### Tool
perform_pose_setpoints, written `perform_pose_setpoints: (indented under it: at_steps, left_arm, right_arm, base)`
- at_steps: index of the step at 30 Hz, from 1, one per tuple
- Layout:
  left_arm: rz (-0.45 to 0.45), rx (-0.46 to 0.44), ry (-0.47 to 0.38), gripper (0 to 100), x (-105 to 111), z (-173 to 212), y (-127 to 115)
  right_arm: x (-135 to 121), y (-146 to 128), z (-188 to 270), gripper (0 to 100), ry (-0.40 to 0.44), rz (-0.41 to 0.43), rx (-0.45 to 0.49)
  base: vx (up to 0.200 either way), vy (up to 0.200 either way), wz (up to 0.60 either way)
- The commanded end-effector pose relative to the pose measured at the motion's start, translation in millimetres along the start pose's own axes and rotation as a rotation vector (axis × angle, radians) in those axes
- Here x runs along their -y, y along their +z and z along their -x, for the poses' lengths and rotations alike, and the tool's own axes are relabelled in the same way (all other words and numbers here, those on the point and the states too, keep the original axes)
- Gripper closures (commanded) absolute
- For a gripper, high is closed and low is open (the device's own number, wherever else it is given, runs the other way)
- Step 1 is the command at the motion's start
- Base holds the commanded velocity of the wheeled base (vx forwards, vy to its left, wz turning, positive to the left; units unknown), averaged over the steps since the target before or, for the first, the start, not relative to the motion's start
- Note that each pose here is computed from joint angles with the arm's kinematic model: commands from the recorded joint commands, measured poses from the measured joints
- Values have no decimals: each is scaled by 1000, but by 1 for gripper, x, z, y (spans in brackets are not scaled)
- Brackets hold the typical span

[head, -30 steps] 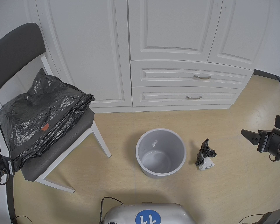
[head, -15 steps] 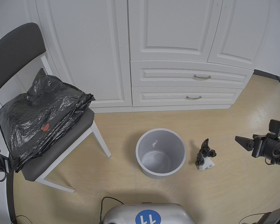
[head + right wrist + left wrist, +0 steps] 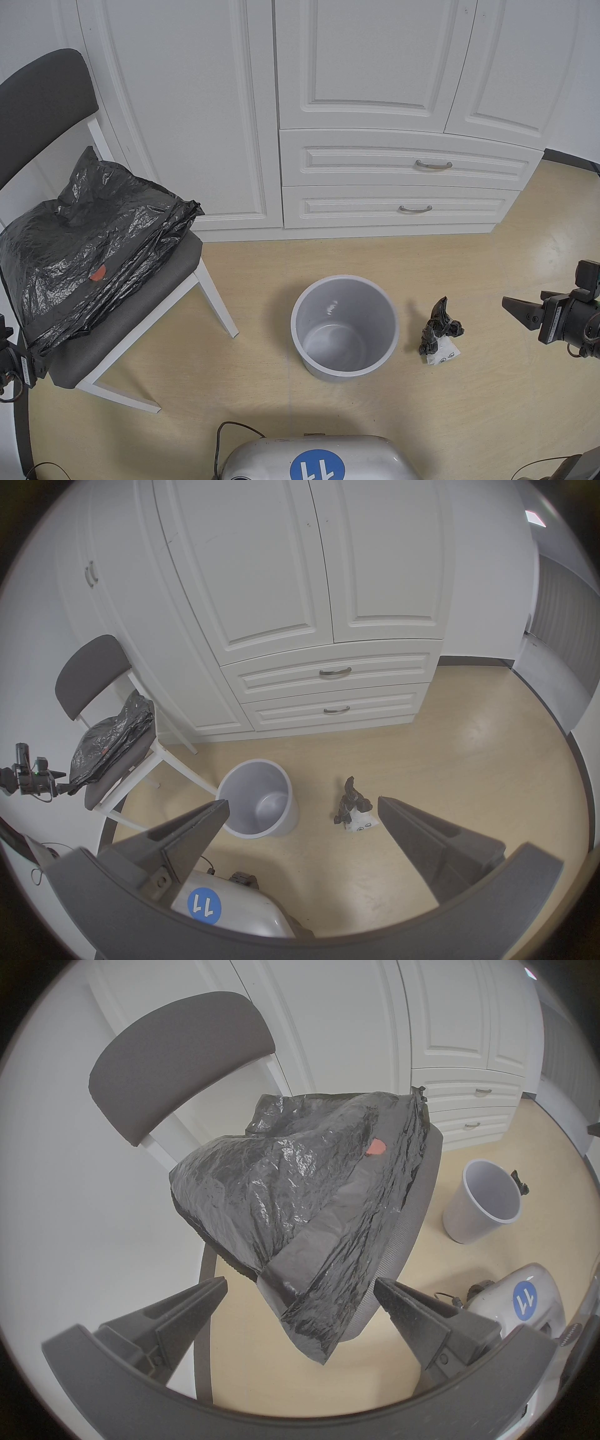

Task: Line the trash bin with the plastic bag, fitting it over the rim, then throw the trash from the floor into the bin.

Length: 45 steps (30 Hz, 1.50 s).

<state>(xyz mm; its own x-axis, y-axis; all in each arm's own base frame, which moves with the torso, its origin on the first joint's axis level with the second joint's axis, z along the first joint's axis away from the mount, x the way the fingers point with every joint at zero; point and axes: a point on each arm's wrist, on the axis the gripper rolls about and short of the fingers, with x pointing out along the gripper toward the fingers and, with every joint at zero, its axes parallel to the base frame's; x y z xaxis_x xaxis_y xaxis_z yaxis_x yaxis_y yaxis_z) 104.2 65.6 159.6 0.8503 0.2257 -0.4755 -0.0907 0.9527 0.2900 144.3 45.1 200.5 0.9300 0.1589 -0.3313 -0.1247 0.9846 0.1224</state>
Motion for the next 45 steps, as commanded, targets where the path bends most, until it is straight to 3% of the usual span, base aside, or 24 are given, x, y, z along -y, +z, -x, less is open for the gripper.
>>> perform_pose_setpoints:
  at_steps: [1,18,30,38,45]
  left_arm:
    - [-6,-7,3,0,1,-1,-1]
    - [22,-58,71,0,-17,-10,-3]
    - [-26,-80,56,0,-13,-10,-9]
    - [-1,-119,50,0,-20,-20,-11]
    - [9,-81,83,0,-24,-17,-6]
  right_arm:
    - [-3,-2,1,0,11,7,-1]
    - [-4,-3,2,0,7,12,-1]
    - [-4,-2,6,0,11,30,12]
    - [-3,-2,8,0,12,32,19]
    - [-5,-2,10,0,22,35,26]
  base:
    - [0,0,0]
    - [0,0,0]
    - [0,0,0]
    - [0,0,0]
    - [0,0,0]
